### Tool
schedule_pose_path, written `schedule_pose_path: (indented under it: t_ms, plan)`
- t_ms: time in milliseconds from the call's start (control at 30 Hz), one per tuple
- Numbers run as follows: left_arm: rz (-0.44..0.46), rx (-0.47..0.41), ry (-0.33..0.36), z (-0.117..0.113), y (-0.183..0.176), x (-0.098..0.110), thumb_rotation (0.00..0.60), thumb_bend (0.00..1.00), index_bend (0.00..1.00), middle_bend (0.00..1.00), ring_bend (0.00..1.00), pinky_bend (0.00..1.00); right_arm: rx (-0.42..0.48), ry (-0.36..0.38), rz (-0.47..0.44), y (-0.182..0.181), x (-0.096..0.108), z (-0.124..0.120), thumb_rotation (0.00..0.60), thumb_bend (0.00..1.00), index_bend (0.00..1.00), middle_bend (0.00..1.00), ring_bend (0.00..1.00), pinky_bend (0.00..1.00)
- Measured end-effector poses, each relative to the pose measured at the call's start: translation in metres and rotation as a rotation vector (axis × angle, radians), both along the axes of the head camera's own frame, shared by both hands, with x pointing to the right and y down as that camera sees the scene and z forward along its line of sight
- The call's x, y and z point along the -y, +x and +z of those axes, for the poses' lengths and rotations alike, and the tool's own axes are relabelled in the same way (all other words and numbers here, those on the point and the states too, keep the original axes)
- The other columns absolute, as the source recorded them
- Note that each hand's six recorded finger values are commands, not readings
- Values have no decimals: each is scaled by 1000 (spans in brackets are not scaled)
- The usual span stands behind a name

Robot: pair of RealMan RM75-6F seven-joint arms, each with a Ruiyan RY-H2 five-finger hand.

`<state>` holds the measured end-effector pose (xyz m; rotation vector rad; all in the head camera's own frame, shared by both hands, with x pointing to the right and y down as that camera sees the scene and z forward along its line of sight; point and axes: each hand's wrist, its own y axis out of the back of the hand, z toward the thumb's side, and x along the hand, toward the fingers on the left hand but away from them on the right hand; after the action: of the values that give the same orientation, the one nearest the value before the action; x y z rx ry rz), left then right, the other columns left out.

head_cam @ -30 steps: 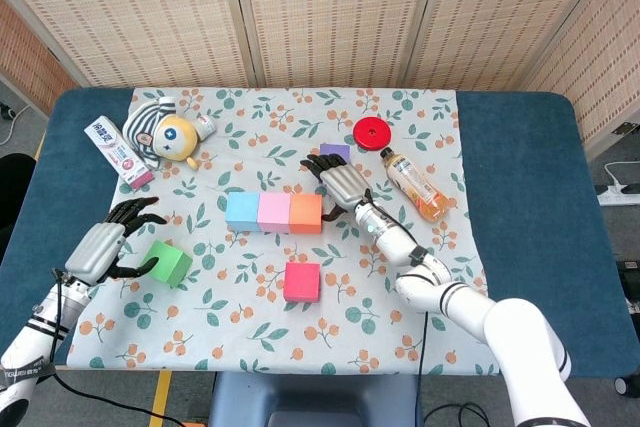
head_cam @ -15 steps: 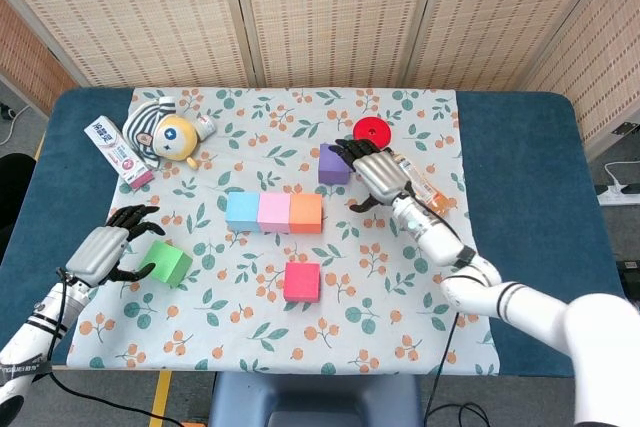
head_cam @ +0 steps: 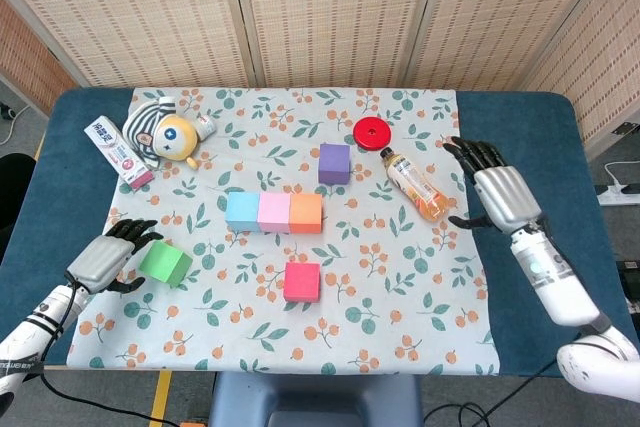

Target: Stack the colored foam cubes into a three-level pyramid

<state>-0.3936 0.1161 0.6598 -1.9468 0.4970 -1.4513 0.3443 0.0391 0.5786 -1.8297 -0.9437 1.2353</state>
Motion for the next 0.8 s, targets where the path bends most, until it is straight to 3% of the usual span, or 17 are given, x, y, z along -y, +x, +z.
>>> schedule_pose_path:
  t_ms: [333, 600, 667, 800]
  plan:
    - [83, 67, -9, 20, 4, -7, 600, 336, 46, 0, 0, 11, 28, 13, 45, 27, -37, -16, 600, 18, 0, 0, 0, 0]
    - [85, 54, -3, 36, 13, -3, 600, 336, 195, 4, 0, 22, 30, 3, 68, 32, -48, -16, 600, 18, 0, 0, 0, 0]
    - [78, 34, 0, 37, 16, -1, 600, 335, 258, 59, 28, 44, 30, 2, 71, 33, -49, -15, 600, 18, 0, 0, 0, 0]
    - [56, -16, 8, 37, 21, 2, 600, 335, 436, 278, 232, 133, 31, 1, 78, 34, -50, -15, 600, 18, 0, 0, 0, 0]
